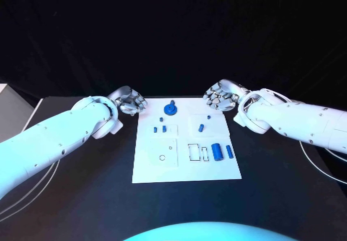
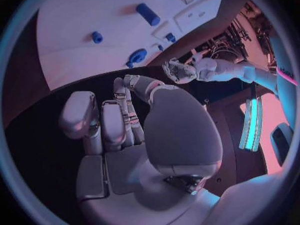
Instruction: Assemble the parts on the task board
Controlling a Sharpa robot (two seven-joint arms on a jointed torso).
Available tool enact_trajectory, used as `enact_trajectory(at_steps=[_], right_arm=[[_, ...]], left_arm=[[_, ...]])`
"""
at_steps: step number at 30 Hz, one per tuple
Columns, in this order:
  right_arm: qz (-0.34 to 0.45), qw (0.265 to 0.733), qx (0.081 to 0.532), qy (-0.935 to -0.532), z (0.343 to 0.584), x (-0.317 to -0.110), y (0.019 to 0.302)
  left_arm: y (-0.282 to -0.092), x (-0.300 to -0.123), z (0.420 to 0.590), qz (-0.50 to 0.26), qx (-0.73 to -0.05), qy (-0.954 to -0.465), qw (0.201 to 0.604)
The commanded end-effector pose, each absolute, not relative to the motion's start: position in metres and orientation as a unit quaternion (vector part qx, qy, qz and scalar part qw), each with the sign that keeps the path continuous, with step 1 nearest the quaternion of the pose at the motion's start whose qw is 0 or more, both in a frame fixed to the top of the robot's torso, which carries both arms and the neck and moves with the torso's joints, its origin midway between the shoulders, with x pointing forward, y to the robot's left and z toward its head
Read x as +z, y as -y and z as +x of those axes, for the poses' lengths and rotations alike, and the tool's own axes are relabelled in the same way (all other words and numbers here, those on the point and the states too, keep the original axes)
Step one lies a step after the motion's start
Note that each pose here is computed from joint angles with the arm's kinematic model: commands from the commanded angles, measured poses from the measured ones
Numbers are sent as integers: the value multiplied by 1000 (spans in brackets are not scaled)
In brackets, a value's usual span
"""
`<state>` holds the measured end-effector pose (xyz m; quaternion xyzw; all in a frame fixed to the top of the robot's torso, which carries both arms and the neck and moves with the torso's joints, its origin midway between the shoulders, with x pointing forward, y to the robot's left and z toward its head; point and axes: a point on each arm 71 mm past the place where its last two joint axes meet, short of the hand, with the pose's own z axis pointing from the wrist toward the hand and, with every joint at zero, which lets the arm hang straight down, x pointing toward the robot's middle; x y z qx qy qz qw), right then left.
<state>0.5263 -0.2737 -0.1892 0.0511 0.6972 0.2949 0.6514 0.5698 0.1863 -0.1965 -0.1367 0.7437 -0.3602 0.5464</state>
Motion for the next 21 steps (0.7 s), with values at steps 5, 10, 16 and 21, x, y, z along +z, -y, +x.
enact_trajectory(at_steps=[5,10,16,21], right_arm=[[-54,660,197,-723,522,-201,274],[-76,659,173,-728,519,-207,273],[-93,652,154,-737,515,-214,269],[-101,650,141,-740,514,-219,268]], left_arm=[[-207,-194,548,-315,-507,-657,461],[-214,-196,527,-347,-543,-634,428],[-219,-198,507,-364,-563,-619,410],[-222,-196,500,-372,-572,-607,408]])
